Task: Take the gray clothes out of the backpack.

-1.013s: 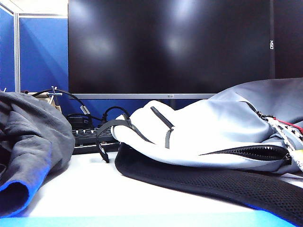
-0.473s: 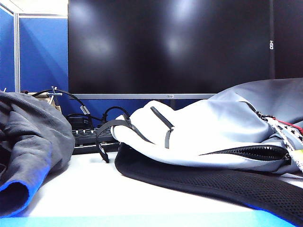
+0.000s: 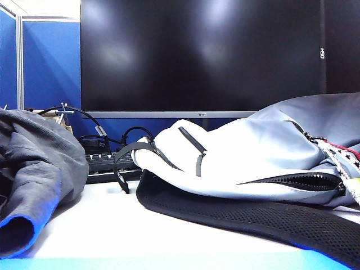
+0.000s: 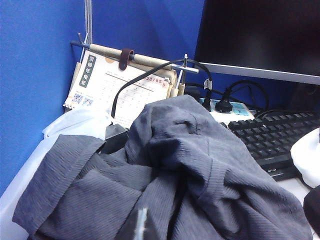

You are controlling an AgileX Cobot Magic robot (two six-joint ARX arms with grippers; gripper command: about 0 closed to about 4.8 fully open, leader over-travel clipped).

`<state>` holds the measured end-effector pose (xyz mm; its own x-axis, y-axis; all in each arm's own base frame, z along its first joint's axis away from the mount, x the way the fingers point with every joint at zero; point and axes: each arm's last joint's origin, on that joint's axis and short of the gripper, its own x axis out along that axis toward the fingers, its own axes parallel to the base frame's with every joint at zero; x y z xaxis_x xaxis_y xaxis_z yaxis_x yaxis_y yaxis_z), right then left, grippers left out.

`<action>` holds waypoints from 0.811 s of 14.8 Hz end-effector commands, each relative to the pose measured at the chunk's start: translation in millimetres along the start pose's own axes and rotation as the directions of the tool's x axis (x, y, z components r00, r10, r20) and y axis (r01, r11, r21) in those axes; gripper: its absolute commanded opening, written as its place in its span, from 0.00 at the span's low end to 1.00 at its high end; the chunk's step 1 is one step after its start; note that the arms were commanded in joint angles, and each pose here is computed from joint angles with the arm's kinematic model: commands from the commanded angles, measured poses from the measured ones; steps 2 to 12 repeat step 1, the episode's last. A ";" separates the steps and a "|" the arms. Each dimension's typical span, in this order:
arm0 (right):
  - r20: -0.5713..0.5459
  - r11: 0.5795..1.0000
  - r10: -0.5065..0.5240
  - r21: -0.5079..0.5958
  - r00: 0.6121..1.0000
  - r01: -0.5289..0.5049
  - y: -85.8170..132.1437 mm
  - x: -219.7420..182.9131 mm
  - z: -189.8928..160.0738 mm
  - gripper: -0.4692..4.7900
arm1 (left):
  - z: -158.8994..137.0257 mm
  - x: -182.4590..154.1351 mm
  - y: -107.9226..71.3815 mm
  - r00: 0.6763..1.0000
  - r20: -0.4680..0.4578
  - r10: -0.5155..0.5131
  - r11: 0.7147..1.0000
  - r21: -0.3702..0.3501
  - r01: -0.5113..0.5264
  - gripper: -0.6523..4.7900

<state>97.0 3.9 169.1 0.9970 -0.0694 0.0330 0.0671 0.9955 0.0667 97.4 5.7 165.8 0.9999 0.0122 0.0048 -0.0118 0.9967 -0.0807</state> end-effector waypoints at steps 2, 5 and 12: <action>0.012 1.000 0.001 -0.001 1.000 -0.001 0.0 0.0 0.5 0.08 | 1.4 -0.2 -0.2 1.000 0.014 -0.003 1.000 0.003 0.003 0.11; 0.012 1.000 0.001 -0.001 1.000 -0.001 0.0 0.0 0.5 0.08 | 1.4 -0.2 -0.2 1.000 0.014 -0.003 1.000 0.003 0.003 0.11; 0.012 1.000 0.001 -0.001 1.000 -0.001 0.0 0.0 0.5 0.08 | 1.4 -0.2 -0.2 1.000 0.014 -0.003 1.000 0.003 0.003 0.11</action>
